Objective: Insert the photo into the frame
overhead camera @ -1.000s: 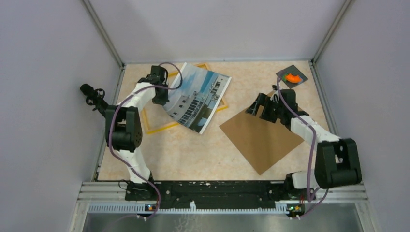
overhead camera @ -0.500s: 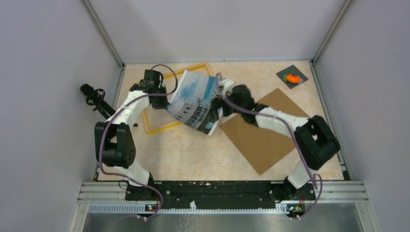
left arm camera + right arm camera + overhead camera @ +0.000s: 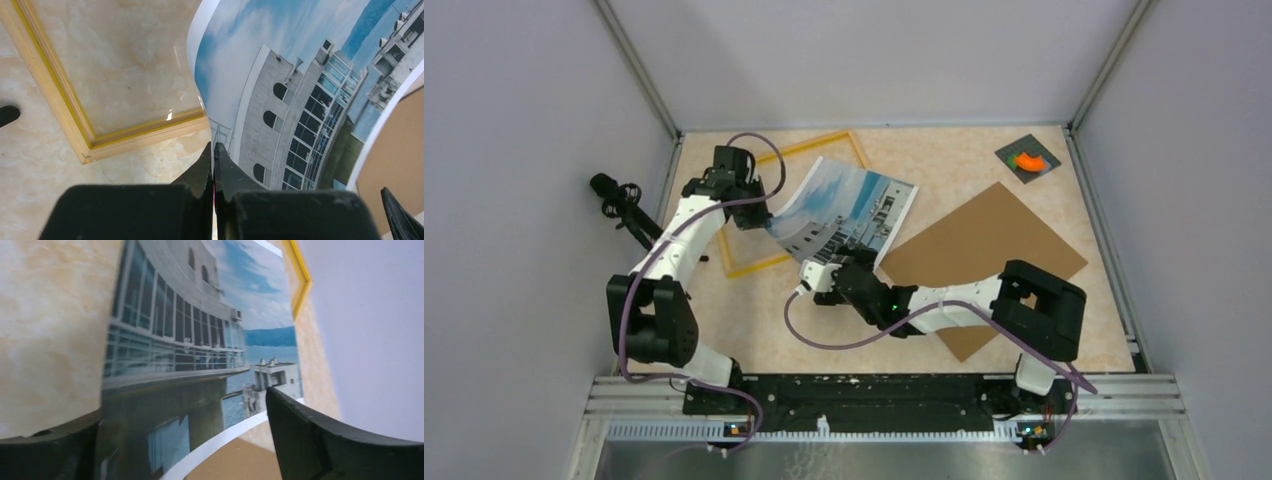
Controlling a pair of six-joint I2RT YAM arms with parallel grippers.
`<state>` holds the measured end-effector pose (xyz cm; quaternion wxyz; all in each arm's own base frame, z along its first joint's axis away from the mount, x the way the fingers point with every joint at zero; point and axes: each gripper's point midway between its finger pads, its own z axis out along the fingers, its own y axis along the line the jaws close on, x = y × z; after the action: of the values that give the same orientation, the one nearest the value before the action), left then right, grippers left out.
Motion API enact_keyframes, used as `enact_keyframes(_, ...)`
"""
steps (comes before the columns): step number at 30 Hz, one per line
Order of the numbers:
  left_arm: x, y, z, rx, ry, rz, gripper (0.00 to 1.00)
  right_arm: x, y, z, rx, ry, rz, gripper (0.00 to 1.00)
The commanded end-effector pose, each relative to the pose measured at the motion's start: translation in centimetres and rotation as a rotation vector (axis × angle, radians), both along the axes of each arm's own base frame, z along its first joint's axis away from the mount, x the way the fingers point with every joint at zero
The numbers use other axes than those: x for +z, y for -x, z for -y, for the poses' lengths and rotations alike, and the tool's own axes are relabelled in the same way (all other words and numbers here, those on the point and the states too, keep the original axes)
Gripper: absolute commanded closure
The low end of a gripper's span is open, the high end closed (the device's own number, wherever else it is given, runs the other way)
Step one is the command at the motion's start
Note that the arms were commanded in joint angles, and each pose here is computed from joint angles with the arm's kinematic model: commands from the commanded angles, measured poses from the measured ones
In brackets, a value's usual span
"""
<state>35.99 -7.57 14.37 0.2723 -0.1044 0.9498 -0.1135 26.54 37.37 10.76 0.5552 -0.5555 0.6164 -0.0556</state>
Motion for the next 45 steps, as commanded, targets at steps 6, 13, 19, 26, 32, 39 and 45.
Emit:
enact_keyframes(6,2.1,0.7,-1.5,0.039,-0.057,0.061,1.0,3.9,-0.5,-0.4,-0.157,0.03,0.129,0.33)
enact_keyframes(13,2.6,0.3,-1.6,0.054,-0.056,0.077,1.0,4.1,0.7,-0.5,-0.22,0.061,0.115,0.41)
enact_keyframes(19,2.6,0.1,-1.6,0.057,-0.054,0.078,1.0,4.8,2.1,-0.9,-0.247,0.022,0.069,0.21)
enact_keyframes(26,2.3,0.0,-1.5,0.056,-0.055,0.074,1.0,4.8,2.7,-0.8,-0.273,0.02,0.051,0.25)
enact_keyframes(32,2.3,0.0,-1.5,0.056,-0.054,0.076,1.0,4.8,3.1,-1.1,-0.28,0.044,0.039,0.48)
enact_keyframes(39,4.9,-0.3,-1.7,0.007,-0.084,0.13,0.86,5.1,2.8,-1.2,-0.313,0.033,0.06,1.0)
enact_keyframes(45,15.7,-0.7,-2.9,0.027,-0.122,0.431,0.34,9.3,2.4,-2.2,-0.272,-0.1,0.03,1.0)
